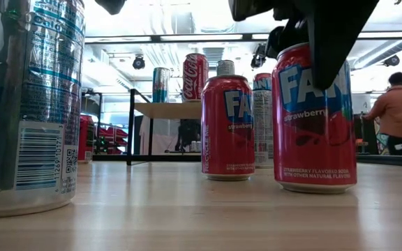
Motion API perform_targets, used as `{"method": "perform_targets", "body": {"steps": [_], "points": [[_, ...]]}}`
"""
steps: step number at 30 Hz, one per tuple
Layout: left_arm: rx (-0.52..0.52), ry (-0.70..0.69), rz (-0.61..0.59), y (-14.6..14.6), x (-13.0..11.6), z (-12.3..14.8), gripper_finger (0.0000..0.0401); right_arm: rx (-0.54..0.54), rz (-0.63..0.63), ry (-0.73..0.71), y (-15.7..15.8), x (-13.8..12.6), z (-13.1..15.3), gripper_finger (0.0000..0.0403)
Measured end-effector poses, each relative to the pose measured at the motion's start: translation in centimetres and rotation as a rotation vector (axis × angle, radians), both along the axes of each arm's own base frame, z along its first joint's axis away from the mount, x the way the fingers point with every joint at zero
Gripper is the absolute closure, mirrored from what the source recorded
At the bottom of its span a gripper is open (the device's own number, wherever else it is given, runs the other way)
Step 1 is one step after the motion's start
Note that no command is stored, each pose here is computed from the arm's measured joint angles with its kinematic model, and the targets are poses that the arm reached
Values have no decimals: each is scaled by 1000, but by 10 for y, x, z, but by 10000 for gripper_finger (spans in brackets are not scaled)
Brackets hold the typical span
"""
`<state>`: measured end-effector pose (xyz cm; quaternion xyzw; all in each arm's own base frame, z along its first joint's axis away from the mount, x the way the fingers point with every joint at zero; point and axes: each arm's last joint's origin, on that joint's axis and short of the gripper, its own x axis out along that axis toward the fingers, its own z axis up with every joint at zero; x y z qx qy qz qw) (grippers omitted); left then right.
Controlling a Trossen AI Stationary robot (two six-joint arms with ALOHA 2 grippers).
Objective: Place canned beverage on shelf
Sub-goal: Put the bottom red soda can on the shelf
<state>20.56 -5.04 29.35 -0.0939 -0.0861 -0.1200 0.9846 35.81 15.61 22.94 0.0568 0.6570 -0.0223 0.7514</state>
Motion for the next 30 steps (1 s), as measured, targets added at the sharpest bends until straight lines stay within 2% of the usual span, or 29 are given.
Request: {"method": "perform_targets", "body": {"steps": [5, 16, 19, 30], "points": [[0, 0, 0, 0, 0, 0, 127, 23, -3, 10, -2, 1, 0, 112], [14, -3, 4, 0, 0, 0, 127, 71, 2, 29, -4, 2, 7, 113], [14, -3, 4, 0, 0, 0, 127, 110, -6, 25, -5, 3, 20, 113], [15, -3, 4, 0, 0, 0, 127, 132, -17, -22, -16, 4, 82, 113]]}}
